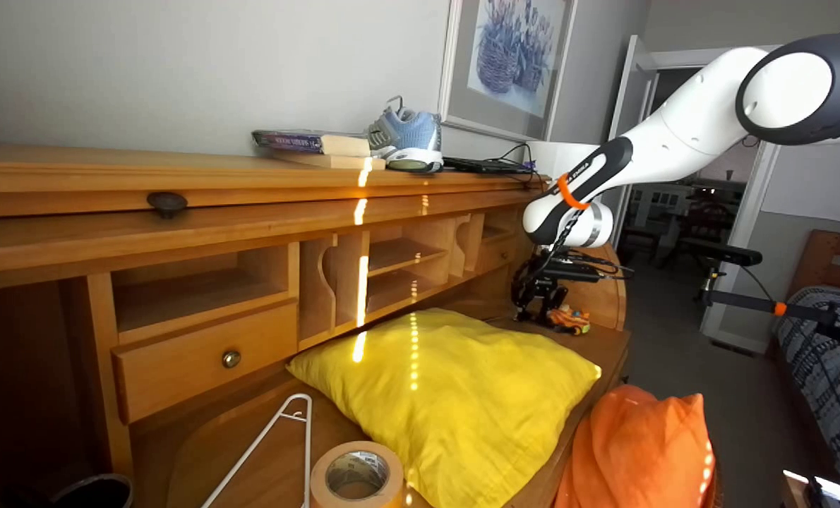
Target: Put the remote on the pillow upside down
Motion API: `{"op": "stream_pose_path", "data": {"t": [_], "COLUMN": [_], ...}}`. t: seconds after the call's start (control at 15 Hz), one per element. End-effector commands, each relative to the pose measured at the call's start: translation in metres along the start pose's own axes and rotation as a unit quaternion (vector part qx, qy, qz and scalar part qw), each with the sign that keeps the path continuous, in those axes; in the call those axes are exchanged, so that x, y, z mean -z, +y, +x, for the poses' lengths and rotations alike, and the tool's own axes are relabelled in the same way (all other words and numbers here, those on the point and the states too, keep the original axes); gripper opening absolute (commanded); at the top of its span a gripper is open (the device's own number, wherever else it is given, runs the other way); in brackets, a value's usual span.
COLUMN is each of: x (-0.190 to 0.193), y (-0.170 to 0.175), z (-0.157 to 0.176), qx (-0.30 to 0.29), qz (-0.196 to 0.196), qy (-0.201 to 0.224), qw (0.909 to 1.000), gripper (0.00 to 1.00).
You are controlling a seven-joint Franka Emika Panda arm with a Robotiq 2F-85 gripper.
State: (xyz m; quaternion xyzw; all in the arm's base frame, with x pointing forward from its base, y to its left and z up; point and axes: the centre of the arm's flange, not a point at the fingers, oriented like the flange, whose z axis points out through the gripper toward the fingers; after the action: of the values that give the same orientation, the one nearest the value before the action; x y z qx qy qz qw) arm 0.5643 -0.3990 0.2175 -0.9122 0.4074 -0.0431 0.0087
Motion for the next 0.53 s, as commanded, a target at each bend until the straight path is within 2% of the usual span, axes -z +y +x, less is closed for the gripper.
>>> {"op": "stream_pose_path", "data": {"t": [0.0, 0.27, 0.47], "x": [0.052, 0.078, 0.082], "y": [-0.012, -0.046, -0.077], "z": [-0.019, -0.045, -0.072], "qx": [0.006, 0.045, 0.089], "qz": [0.001, 0.013, 0.025], "qy": [0.0, 0.046, 0.08], "qw": [1.0, 0.9978, 0.9925], "gripper": [0.31, 0.31, 0.31]}}
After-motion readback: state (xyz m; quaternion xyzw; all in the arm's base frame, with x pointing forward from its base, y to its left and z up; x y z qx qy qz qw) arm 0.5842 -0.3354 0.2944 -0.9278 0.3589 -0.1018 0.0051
